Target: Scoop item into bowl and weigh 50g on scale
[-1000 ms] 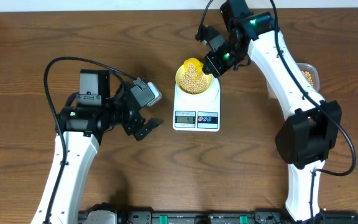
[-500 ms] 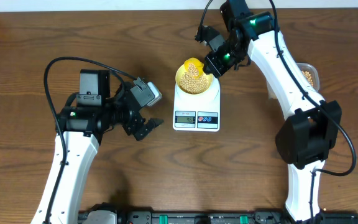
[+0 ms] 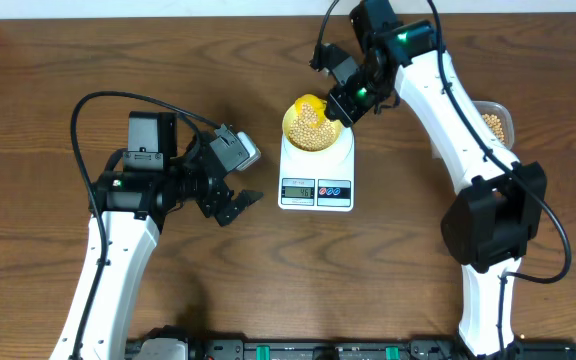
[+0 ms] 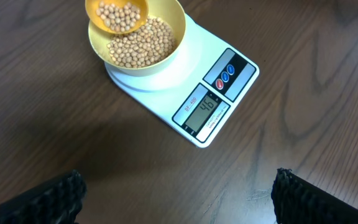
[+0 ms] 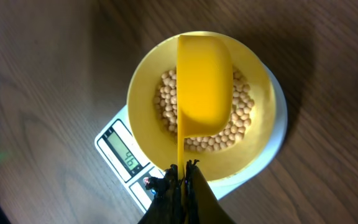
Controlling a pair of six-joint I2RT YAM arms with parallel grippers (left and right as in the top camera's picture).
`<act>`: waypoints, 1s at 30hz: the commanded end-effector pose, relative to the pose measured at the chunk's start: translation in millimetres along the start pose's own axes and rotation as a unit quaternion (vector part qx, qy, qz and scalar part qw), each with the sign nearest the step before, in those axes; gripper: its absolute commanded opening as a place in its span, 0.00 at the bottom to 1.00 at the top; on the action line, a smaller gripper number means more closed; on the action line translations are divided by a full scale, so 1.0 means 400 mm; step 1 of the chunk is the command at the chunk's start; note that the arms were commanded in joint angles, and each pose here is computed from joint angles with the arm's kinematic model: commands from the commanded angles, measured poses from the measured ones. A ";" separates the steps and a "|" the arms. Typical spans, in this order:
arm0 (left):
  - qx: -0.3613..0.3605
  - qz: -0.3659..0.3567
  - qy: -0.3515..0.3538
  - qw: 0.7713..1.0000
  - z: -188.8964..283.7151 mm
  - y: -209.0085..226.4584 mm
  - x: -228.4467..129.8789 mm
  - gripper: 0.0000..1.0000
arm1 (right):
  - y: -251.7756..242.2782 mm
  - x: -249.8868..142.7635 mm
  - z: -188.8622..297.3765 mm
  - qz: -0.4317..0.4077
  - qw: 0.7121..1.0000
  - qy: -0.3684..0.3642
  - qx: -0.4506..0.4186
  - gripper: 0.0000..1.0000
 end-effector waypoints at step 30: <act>0.001 -0.005 0.004 1.000 -0.002 0.005 -0.006 0.98 | 0.027 0.016 0.039 0.033 0.999 -0.017 -0.025 0.01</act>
Point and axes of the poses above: each gripper's point midway between its finger pads, its own z axis back along the fingers, its own y axis along the line the jaws close on, x = y × z, the point moved 5 cm from there along z, back along the fingers, and after that the axes turned 10 degrees about -z, right-handed, at the moved point
